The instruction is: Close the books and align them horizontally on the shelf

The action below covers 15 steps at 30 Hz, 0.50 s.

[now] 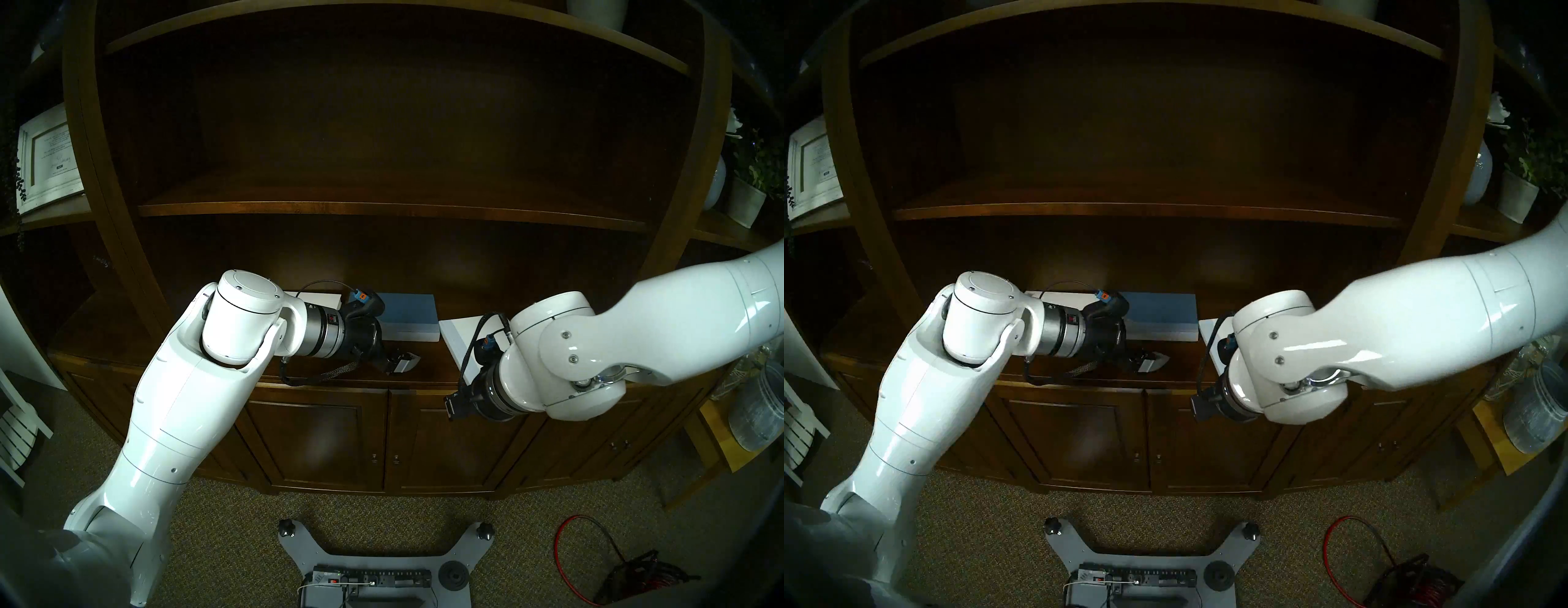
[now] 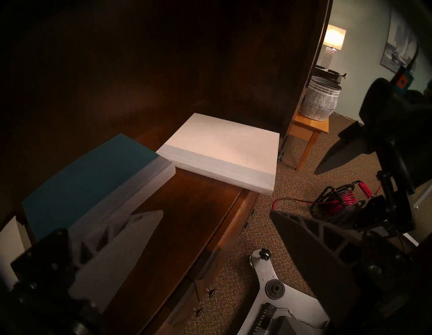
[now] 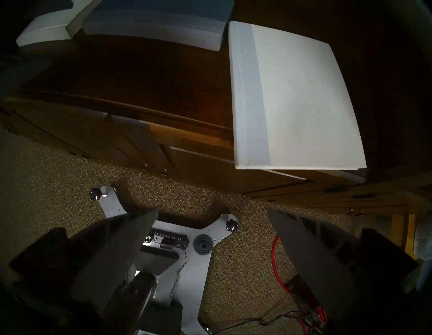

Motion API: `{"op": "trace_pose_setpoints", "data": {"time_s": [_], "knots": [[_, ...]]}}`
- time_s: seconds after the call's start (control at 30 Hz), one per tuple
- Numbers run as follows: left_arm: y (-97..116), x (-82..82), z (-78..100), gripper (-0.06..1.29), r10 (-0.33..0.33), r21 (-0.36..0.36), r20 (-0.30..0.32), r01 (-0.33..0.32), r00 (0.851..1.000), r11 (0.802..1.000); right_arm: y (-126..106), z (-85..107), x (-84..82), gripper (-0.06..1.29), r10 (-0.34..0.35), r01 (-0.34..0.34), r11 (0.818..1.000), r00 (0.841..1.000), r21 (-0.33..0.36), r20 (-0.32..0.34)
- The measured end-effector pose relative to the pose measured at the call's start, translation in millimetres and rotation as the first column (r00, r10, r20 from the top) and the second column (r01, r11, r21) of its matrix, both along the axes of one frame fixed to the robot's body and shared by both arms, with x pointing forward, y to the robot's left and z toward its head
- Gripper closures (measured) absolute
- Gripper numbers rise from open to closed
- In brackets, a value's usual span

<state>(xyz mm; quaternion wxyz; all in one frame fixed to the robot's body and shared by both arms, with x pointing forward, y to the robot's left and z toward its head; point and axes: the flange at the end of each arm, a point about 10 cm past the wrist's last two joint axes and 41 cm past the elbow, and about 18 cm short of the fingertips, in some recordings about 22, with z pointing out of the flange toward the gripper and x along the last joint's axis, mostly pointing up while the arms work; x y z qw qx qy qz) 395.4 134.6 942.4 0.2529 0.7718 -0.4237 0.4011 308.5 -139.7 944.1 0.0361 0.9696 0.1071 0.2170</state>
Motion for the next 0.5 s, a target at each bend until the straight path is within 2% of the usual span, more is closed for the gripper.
{"op": "trace_pose_setpoints", "data": {"time_s": [0.5], "knots": [[-0.1,0.1,0.1,-0.02,0.0,0.0,0.001,0.0,1.0,1.0,12.0,-11.8,35.0,0.0,-0.003,0.005,0.995,1.0,-0.095,0.014]]}}
